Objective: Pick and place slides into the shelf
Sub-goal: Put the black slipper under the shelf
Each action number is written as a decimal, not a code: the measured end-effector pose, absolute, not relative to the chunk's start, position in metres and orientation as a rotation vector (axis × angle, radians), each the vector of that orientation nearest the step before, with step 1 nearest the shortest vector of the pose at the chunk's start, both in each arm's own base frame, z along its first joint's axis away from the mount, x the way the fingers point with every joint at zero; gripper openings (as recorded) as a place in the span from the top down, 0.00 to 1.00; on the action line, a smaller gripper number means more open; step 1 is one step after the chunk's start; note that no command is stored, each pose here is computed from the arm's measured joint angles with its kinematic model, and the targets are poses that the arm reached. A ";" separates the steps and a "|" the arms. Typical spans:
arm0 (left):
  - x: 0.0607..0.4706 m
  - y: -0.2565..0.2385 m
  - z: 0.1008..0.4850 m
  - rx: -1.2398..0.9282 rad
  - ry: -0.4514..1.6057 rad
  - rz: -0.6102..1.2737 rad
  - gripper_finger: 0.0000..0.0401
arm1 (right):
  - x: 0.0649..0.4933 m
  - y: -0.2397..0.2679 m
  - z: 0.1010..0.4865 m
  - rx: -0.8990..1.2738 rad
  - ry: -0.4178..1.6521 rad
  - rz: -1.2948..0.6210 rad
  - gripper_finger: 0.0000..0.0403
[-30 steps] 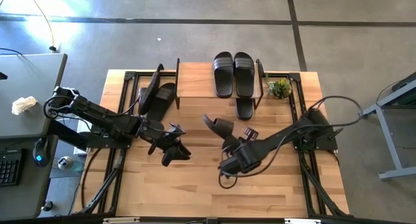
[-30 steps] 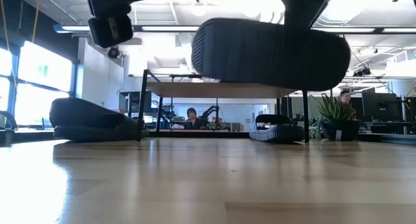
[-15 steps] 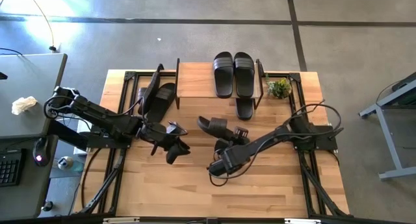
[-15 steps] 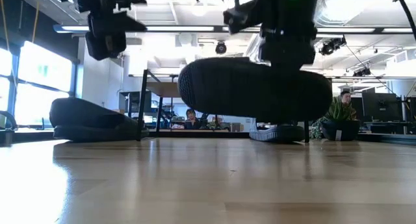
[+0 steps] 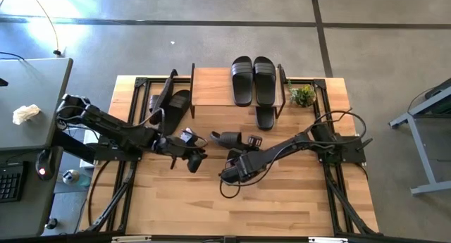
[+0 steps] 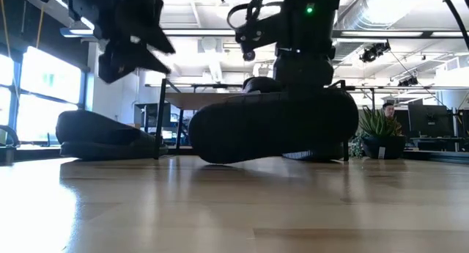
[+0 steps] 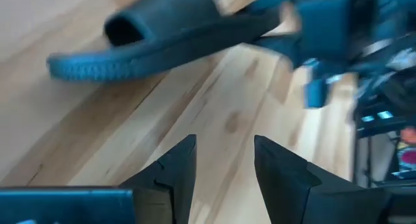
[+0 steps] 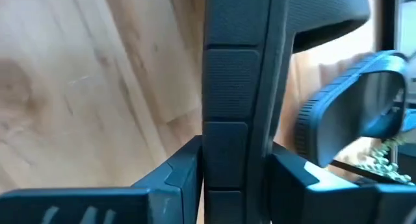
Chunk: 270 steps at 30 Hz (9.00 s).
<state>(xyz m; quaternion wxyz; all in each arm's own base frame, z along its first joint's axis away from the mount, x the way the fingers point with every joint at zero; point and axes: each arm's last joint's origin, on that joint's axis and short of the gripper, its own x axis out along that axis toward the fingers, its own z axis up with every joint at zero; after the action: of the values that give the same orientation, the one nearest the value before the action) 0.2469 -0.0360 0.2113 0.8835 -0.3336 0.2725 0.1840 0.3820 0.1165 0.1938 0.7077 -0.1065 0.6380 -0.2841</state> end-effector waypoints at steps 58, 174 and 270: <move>0.275 -0.041 0.154 -0.782 0.690 0.488 0.66 | 0.403 0.143 0.236 -0.002 1.445 -0.049 0.50; 0.359 -0.056 0.122 -0.733 0.767 0.468 0.66 | 0.296 0.039 0.135 0.464 1.131 -0.505 1.00; 0.363 0.036 0.123 -0.673 0.732 0.586 0.66 | 0.348 0.098 0.149 0.203 1.041 -0.528 1.00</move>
<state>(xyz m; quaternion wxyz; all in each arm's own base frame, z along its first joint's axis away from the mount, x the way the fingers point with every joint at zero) 0.3627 0.0355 0.1229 0.8382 -0.3180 0.3460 0.2769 0.3477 0.0976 0.1488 0.8297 0.0957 0.4905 -0.2487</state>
